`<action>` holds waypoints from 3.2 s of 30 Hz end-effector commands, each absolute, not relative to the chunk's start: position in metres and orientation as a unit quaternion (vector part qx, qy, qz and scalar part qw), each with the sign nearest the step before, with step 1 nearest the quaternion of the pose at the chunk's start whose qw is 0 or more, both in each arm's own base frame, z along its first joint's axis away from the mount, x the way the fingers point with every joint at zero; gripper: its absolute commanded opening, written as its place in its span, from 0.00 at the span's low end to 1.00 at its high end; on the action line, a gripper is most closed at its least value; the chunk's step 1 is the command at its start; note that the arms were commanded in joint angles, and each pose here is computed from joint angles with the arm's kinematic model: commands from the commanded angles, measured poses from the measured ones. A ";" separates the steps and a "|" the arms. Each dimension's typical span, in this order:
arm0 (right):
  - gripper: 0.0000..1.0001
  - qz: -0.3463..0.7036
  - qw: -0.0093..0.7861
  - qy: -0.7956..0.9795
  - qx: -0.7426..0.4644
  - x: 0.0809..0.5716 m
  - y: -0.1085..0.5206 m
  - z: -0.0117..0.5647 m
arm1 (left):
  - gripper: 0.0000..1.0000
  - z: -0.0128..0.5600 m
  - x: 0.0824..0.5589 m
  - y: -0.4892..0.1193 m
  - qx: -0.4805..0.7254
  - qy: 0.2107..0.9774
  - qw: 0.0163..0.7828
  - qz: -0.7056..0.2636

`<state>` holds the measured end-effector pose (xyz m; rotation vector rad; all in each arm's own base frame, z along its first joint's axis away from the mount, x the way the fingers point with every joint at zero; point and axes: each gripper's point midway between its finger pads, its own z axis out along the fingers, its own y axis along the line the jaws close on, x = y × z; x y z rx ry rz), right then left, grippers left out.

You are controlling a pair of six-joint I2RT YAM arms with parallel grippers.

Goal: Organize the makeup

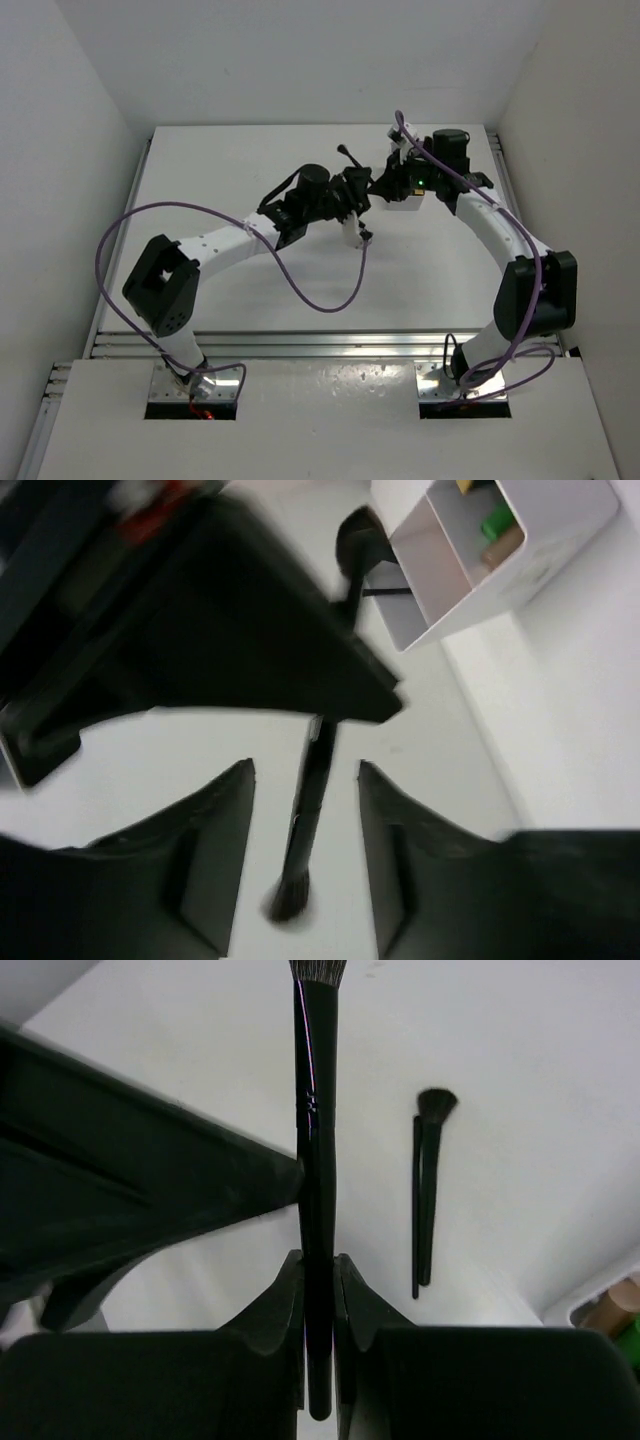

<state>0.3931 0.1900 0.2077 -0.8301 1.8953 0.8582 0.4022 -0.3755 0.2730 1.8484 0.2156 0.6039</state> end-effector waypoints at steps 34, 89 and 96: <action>0.00 0.296 0.623 0.689 -0.222 0.405 0.180 0.251 | 0.63 0.347 0.418 -0.406 0.287 0.606 0.472 -0.573; 1.00 0.039 0.524 0.847 -0.081 0.340 0.008 0.193 | 0.88 0.383 0.538 -0.464 0.310 0.424 0.803 -0.284; 1.00 0.061 0.524 0.846 -0.075 0.348 0.018 0.188 | 0.80 0.436 0.553 -0.387 0.182 0.527 0.779 -0.288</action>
